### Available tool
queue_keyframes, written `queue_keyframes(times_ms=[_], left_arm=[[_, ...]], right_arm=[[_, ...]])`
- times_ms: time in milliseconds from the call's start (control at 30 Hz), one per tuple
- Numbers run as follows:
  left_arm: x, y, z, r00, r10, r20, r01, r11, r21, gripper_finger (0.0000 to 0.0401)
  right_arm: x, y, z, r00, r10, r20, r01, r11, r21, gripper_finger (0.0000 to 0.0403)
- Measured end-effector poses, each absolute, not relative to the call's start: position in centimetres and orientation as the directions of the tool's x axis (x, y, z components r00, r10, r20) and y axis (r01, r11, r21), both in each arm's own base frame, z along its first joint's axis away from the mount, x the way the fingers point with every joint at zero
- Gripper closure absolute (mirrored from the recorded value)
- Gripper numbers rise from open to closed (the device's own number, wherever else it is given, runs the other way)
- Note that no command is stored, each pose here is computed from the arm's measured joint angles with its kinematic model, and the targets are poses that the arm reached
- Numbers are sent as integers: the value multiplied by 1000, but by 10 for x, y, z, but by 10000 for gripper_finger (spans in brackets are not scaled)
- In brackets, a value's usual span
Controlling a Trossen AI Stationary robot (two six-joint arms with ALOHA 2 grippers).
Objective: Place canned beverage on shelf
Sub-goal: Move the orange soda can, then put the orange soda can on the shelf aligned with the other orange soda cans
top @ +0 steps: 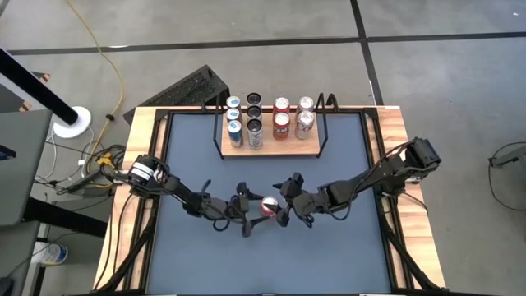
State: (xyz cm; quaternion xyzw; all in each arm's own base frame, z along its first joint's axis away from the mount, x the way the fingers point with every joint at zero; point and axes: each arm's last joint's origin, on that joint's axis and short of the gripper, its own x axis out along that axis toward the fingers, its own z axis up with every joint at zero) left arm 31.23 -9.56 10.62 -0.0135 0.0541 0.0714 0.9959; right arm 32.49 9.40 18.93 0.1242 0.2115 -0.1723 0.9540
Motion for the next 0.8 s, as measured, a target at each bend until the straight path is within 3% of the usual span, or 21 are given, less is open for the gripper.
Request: queue_keyframes(times_ms=[267,600,800], left_arm=[[311,-101,107,986,127,-103,-129,992,-7,41],[305,-104,107,987,113,-115,-115,993,-12,40],[280,-97,132,985,106,-139,-114,992,-51,39]], right_arm=[[316,91,217,883,-266,-386,341,929,140,51],[286,78,285,950,-255,-183,292,932,217,51],[260,83,323,981,-189,-31,191,947,259,51]])
